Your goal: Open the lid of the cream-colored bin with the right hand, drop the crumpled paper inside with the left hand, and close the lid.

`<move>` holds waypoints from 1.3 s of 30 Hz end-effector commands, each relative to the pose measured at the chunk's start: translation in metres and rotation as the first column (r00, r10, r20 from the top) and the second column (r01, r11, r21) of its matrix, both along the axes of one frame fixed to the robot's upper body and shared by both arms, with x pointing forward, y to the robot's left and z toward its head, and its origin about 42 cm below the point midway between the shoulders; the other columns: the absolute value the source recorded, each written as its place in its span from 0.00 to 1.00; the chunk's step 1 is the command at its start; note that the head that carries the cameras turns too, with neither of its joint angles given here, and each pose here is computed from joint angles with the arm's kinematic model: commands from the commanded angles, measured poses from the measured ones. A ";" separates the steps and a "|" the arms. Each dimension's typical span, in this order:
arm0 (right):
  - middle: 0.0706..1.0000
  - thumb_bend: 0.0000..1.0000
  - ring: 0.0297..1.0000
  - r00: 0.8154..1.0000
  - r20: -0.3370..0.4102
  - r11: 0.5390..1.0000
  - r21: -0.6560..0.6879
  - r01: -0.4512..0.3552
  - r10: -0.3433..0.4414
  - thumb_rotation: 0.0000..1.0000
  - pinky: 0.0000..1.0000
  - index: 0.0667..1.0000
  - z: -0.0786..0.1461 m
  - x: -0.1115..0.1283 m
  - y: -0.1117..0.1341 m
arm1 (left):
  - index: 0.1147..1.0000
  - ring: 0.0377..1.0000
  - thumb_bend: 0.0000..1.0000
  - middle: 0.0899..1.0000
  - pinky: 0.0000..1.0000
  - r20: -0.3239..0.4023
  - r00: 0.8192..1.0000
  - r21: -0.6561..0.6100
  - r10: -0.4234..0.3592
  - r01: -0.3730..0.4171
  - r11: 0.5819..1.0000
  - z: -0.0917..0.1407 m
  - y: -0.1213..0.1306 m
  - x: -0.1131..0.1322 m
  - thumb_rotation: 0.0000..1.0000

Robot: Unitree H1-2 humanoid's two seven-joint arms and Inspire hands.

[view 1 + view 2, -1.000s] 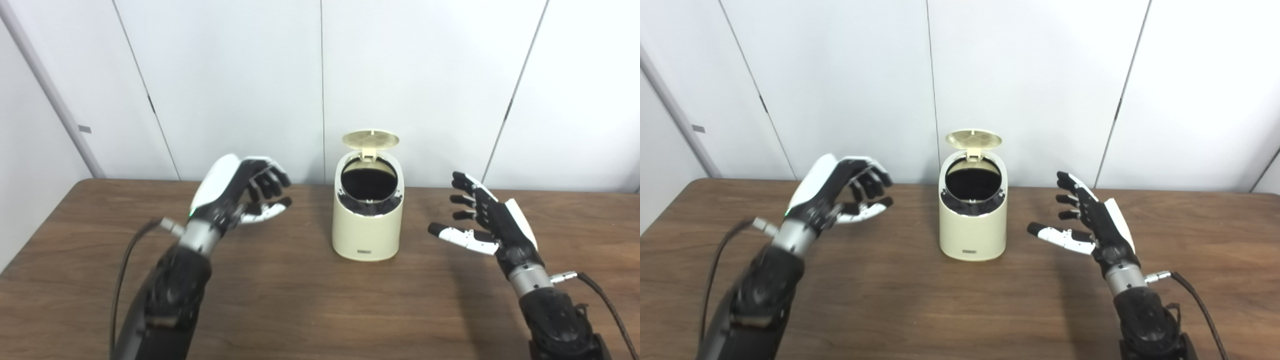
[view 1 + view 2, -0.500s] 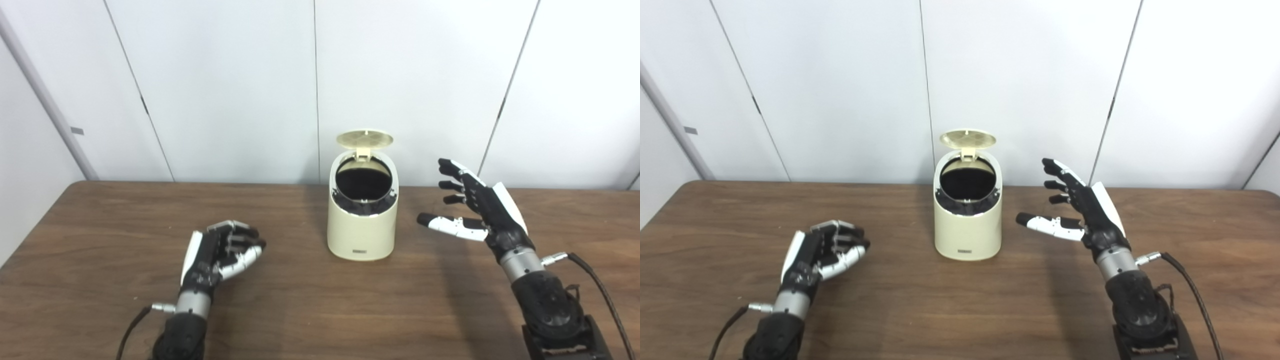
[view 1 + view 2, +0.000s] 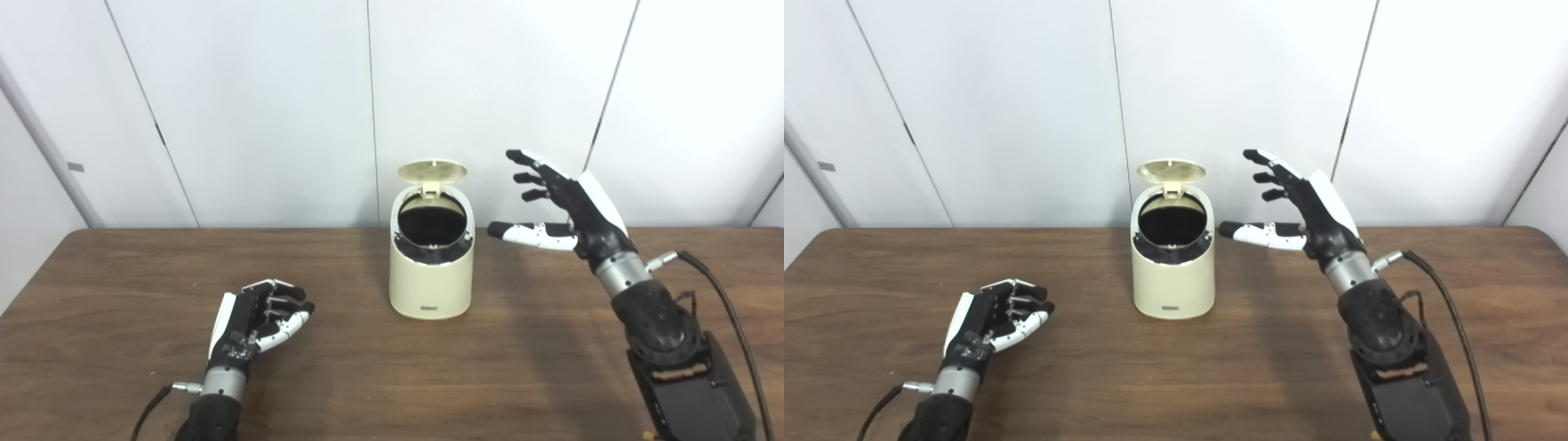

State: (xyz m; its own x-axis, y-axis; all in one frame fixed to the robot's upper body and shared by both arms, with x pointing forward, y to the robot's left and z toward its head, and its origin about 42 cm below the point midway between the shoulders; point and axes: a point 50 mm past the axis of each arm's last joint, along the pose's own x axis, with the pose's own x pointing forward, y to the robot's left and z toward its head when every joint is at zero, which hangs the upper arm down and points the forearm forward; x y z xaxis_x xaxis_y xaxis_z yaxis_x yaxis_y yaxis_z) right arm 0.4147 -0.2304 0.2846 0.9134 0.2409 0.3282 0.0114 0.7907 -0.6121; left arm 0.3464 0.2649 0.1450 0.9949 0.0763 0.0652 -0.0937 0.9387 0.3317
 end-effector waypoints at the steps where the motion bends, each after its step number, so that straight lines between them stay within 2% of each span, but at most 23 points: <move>1: 0.88 0.73 0.82 0.996 0.091 0.999 -0.028 -0.020 0.023 0.47 0.71 0.86 0.032 0.009 0.003 | 0.43 0.55 0.50 0.60 0.45 0.038 0.999 0.006 -0.004 0.004 1.000 0.008 0.000 0.005 0.06; 7: 0.90 0.72 0.84 0.993 0.100 0.996 -0.079 -0.046 0.054 0.45 0.72 0.88 0.045 0.014 0.009 | 0.43 0.55 0.50 0.61 0.45 0.033 0.999 0.004 -0.001 0.001 1.000 0.006 -0.001 0.003 0.06; 11: 0.92 0.73 0.88 0.994 0.085 0.989 -0.135 -0.054 0.066 0.48 0.77 0.90 0.053 0.019 0.017 | 0.43 0.54 0.50 0.60 0.44 0.040 0.999 0.000 -0.004 0.004 1.000 0.005 -0.003 0.003 0.06; 18: 0.94 0.74 0.92 0.994 0.055 0.977 -0.196 -0.087 0.099 0.49 0.84 0.91 0.058 0.023 0.028 | 0.43 0.53 0.50 0.60 0.43 0.048 0.999 -0.007 -0.010 0.010 1.000 0.005 -0.006 0.004 0.06; 20: 0.95 0.72 0.94 0.992 0.055 0.971 -0.216 -0.100 0.114 0.47 0.86 0.92 0.060 0.024 0.031 | 0.43 0.53 0.50 0.59 0.43 0.047 0.999 -0.003 -0.010 0.010 1.000 0.005 -0.006 0.004 0.06; 26: 0.95 0.71 0.95 0.989 0.044 0.949 -0.288 -0.125 0.143 0.48 0.88 0.93 0.060 0.026 0.042 | 0.43 0.53 0.50 0.59 0.43 0.041 0.999 -0.001 -0.010 0.010 1.000 0.006 -0.009 0.002 0.06; 33: 0.93 0.73 0.93 0.986 0.025 0.929 -0.340 -0.147 0.165 0.48 0.87 0.92 0.061 0.026 0.052 | 0.43 0.54 0.50 0.60 0.44 0.046 0.999 0.004 -0.016 0.015 1.000 0.005 -0.011 0.002 0.06; 39: 0.92 0.77 0.91 0.984 0.027 0.908 -0.390 -0.154 0.178 0.53 0.83 0.90 0.061 0.026 0.058 | 0.43 0.53 0.50 0.60 0.43 0.048 0.999 0.000 -0.015 0.015 1.000 0.006 -0.015 0.003 0.06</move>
State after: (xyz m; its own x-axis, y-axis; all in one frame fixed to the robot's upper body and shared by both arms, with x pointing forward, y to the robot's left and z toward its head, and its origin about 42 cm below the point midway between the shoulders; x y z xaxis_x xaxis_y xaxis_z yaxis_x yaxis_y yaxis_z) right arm 0.4393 -0.1769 0.3149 0.8635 0.4797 0.1554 -0.1223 0.4981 -0.8584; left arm 0.3460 0.2549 0.1423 0.9947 0.0695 0.0760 -0.0904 0.9426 0.3214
